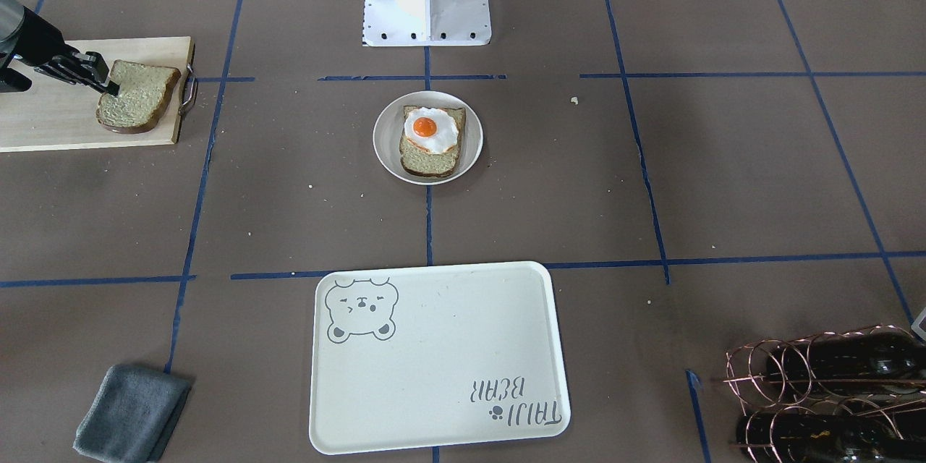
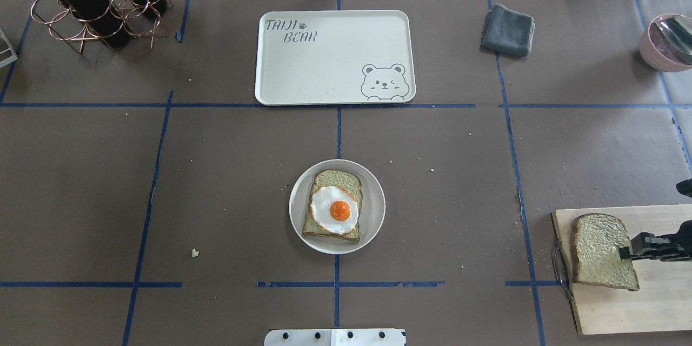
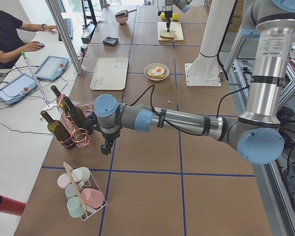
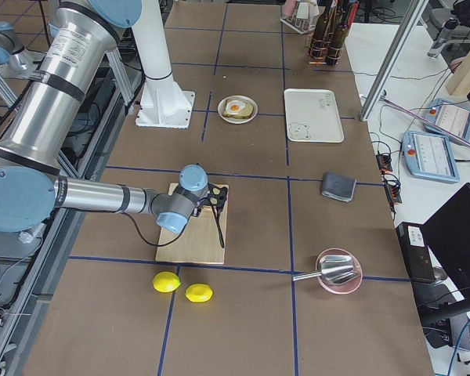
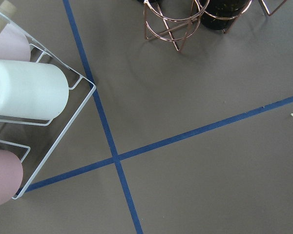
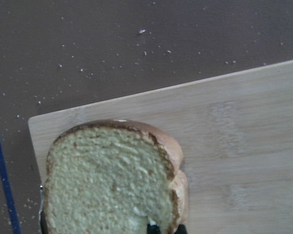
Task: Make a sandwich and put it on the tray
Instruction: 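Lift the bread slice and carry it over the egg toast plate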
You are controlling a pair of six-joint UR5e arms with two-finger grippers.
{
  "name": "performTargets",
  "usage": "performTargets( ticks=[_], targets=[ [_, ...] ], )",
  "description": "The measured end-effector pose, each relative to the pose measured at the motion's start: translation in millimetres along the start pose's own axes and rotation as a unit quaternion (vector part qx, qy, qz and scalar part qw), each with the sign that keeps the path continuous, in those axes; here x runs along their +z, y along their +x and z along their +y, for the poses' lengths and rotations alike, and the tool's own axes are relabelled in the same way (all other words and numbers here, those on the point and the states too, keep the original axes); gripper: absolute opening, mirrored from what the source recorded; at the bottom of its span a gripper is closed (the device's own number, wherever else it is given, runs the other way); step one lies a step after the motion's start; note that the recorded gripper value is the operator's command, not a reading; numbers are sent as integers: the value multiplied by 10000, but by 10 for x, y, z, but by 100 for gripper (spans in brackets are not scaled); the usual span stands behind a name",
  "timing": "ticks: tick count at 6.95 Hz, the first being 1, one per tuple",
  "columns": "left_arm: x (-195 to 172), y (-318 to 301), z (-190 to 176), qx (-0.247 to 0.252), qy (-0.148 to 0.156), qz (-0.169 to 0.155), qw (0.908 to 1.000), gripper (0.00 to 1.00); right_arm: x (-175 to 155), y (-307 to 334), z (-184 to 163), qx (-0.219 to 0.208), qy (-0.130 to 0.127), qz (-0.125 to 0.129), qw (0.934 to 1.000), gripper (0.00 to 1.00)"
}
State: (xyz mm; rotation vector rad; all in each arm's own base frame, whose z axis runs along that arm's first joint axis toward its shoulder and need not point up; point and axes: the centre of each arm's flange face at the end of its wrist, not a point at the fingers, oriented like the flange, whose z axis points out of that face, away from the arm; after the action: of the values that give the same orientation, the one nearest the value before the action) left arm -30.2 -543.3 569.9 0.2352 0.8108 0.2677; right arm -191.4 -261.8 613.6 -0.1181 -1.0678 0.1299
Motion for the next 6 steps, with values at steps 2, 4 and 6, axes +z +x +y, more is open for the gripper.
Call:
performTargets(
  ticks=[2,4,6],
  targets=[
    [-8,8,-8,4,9,1,10000,100,-116,-275,31,-153,14,-349,9993,0],
    [-1,1,-5,0,0,0,10000,100,-187,-877,-23,-228,-31,-867,9960,0],
    [16,-17,1,-15,-14,6,10000,100,-150,-1588,-188,-290,-112,-1436,9891,0]
  ],
)
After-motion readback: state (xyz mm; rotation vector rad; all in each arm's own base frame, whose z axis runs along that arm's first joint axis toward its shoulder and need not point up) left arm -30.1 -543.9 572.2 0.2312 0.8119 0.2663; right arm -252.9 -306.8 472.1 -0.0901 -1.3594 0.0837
